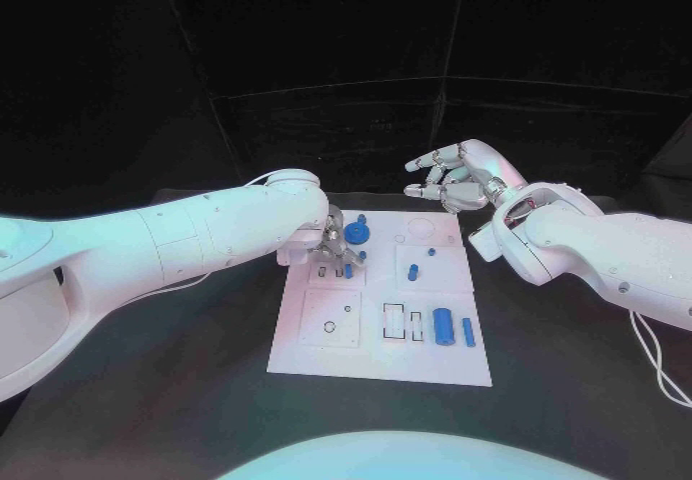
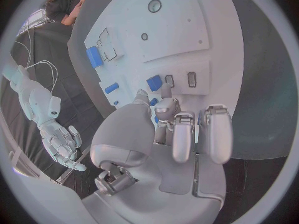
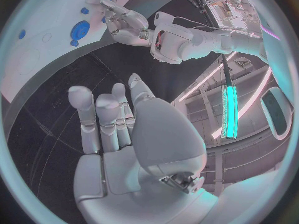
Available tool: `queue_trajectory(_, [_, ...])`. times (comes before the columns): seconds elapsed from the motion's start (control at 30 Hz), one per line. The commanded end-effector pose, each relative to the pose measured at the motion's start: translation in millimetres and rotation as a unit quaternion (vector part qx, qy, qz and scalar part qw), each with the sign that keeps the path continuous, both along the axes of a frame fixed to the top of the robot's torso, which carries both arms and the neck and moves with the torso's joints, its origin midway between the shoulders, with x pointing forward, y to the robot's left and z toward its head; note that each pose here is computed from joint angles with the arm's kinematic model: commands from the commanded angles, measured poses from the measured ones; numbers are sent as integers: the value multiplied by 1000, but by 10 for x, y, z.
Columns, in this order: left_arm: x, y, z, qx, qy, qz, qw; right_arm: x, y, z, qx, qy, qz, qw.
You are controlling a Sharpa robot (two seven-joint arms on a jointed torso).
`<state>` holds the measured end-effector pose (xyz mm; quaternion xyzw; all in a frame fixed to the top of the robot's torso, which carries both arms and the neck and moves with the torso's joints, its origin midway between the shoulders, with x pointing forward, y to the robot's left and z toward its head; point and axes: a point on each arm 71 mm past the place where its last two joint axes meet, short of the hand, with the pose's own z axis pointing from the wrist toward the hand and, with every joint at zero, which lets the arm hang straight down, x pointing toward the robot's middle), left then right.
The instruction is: Assemble the parts on the task board
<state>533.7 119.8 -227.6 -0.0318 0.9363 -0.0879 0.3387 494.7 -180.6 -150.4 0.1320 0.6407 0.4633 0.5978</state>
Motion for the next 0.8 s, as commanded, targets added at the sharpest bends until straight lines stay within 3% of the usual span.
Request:
queue_trajectory(0.03, [-3, -16, -4, 7, 5, -8, 1000, 5, 7, 22, 4, -5, -3, 1000])
queue_trajectory(0.8, [-18, -62, -40, 12, 18, -20, 1000, 16, 39, 15, 3, -4, -2, 1000])
